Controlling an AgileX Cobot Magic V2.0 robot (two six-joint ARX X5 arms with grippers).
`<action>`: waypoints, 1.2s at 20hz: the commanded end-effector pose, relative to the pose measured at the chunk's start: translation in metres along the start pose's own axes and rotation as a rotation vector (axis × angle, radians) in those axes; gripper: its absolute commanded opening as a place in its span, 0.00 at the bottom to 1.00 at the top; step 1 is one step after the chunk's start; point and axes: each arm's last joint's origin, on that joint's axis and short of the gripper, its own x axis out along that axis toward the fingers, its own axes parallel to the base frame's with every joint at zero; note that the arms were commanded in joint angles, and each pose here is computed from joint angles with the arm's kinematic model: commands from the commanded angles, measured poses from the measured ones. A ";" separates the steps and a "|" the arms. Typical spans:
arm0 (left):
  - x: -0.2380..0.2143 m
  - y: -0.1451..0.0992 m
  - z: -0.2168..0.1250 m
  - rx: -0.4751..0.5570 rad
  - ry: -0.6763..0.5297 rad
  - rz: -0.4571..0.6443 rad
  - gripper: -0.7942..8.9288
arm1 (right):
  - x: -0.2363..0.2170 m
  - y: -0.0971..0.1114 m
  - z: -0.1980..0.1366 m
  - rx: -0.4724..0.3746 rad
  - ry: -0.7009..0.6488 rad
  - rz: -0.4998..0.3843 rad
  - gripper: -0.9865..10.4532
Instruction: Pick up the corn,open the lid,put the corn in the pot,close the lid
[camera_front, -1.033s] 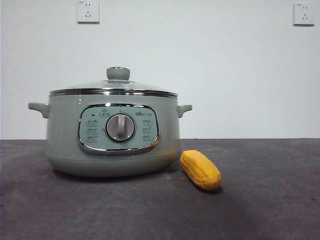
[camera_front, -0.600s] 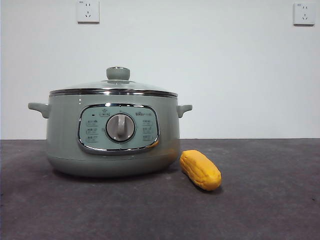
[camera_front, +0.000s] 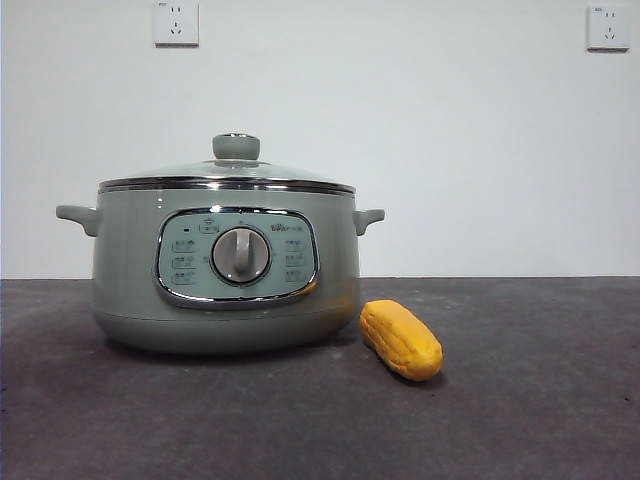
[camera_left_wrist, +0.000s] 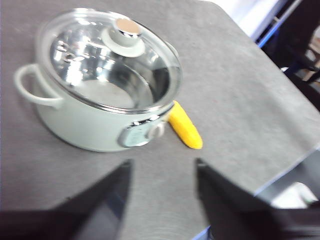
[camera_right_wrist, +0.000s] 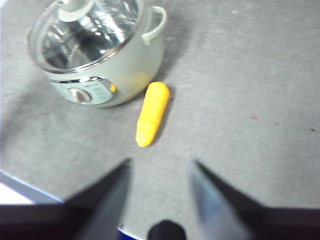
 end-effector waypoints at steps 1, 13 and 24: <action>0.002 0.000 0.002 -0.006 0.005 -0.041 0.67 | 0.001 0.000 0.003 -0.002 -0.003 0.036 0.58; 0.012 0.006 0.010 -0.017 0.018 -0.119 0.67 | 0.114 -0.009 0.032 0.031 0.361 0.162 0.57; 0.013 0.007 0.011 -0.016 0.017 -0.119 0.67 | 0.257 0.033 0.011 -0.092 0.559 0.010 0.54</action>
